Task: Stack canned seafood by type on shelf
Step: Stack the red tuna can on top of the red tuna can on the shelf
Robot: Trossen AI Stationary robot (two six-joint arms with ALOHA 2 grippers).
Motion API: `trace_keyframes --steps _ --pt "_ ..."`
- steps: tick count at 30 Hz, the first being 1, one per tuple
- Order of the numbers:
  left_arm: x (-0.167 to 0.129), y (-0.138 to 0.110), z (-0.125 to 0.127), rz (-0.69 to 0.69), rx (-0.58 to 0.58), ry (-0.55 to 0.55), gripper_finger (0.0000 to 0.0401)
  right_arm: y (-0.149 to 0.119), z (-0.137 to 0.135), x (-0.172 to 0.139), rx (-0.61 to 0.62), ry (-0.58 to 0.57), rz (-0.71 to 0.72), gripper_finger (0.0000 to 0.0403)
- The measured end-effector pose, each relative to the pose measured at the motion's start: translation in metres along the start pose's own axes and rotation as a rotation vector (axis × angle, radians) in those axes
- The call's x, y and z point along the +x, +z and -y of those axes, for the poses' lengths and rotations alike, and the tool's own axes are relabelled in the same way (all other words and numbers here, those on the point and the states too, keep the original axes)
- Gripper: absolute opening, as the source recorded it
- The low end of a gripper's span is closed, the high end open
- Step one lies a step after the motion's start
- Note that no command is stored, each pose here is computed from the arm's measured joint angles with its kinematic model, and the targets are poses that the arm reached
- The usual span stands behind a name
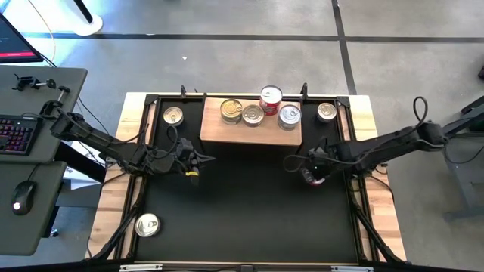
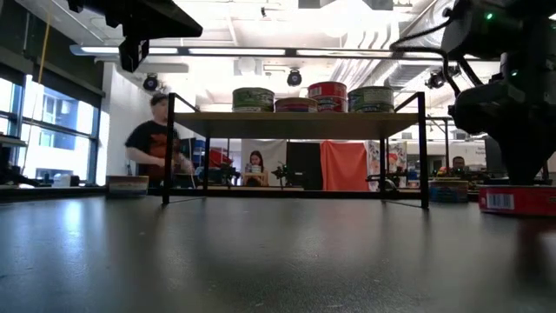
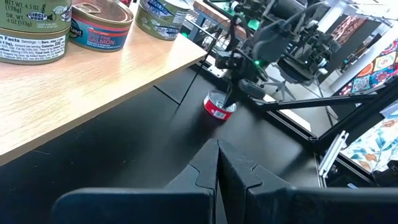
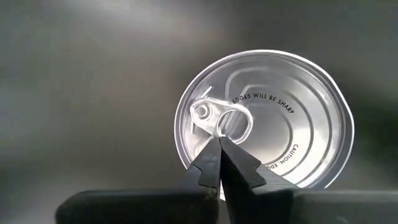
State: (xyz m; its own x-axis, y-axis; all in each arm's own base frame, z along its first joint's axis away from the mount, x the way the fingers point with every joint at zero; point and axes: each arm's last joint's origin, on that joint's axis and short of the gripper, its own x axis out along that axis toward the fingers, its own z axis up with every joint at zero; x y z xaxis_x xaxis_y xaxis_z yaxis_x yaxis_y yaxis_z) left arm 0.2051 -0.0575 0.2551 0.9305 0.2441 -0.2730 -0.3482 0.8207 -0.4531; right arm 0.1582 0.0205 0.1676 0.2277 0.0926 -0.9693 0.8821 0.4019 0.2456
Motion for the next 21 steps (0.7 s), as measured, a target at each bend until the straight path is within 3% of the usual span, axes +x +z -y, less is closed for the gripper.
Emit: trace_keyframes --steps 21 --pt "-0.001 0.009 0.008 0.077 -0.002 -0.079 0.0000 -0.011 -0.066 0.049 -0.204 0.299 0.078 0.0000"
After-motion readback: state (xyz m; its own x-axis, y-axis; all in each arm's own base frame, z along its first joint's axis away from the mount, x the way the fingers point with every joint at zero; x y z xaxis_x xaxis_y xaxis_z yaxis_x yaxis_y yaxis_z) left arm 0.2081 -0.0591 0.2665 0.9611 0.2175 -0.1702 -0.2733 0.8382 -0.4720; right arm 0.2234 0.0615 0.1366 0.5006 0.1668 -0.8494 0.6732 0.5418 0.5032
